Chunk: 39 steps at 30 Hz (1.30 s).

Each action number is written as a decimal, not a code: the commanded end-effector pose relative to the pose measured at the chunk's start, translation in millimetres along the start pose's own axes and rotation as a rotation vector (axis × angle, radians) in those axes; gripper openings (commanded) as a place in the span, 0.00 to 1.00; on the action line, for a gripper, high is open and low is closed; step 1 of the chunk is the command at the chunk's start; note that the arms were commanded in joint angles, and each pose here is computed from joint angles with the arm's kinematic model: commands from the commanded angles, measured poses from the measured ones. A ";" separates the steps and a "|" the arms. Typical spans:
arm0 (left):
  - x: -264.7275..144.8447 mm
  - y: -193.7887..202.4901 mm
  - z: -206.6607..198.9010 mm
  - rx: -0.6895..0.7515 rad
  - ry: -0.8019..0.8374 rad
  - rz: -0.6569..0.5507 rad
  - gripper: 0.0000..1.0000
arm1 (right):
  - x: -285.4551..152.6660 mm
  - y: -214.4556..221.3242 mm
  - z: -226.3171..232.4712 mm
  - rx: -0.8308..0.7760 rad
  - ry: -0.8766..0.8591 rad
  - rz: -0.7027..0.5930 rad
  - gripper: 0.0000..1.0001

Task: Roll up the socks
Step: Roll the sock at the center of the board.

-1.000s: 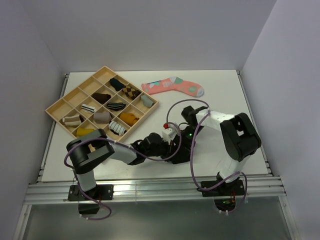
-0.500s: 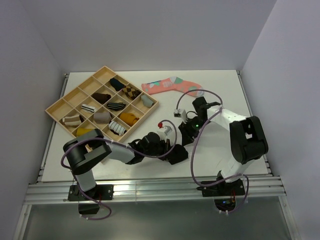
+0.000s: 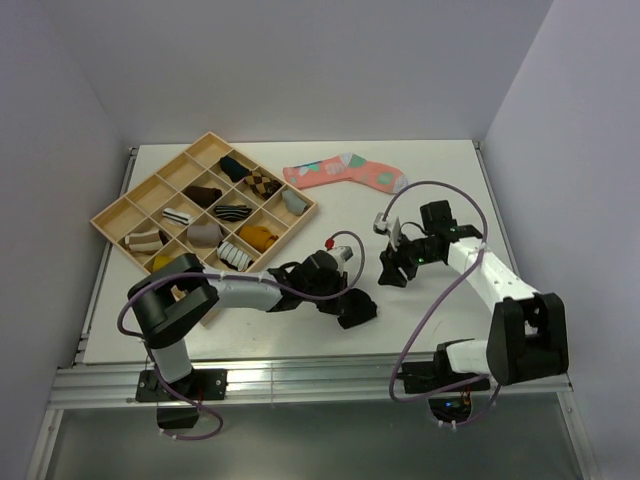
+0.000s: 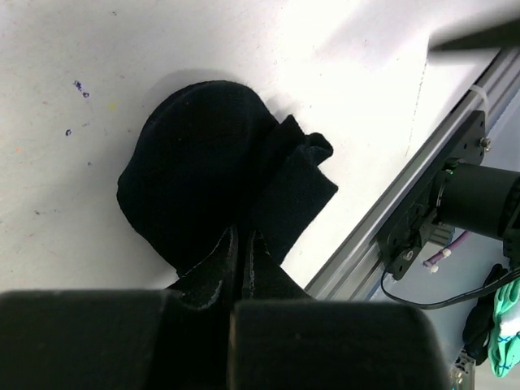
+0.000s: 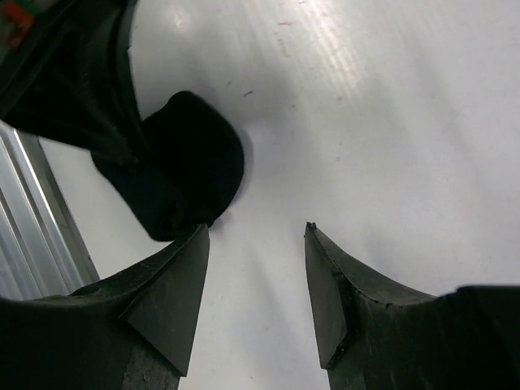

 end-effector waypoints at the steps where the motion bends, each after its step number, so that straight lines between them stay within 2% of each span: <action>1: -1.9 11.8 11.4 -0.031 -0.139 0.145 0.00 | -2.6 2.0 9.1 -0.146 -0.012 -0.064 0.58; 3: 0.3 2.2 2.1 -0.015 -0.121 0.152 0.00 | -3.4 6.6 16.9 -0.180 -0.030 -0.076 0.59; 10: 12.4 -6.8 7.4 -0.056 -0.080 0.262 0.00 | -8.0 22.4 44.1 -0.358 -0.202 -0.067 0.61; 18: 14.3 -21.8 15.7 -0.116 -0.003 0.296 0.00 | 0.9 37.7 55.6 -0.439 -0.279 -0.009 0.65; 26: 18.8 -22.1 19.6 -0.139 0.026 0.325 0.00 | 18.0 33.3 64.3 -0.595 -0.183 -0.011 0.66; 39: 21.1 -22.7 18.7 -0.137 0.049 0.343 0.00 | 45.7 30.9 73.6 -0.695 -0.142 0.069 0.67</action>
Point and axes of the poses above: each gripper's point midway between its finger pads, its own x axis out along the fingers, its own z axis along the line the jaws close on, y = z × x, the point moved 9 cm from there along -x, back along the fingers, and after that the axes turned 3 degrees about -x, right-handed, at the moved point
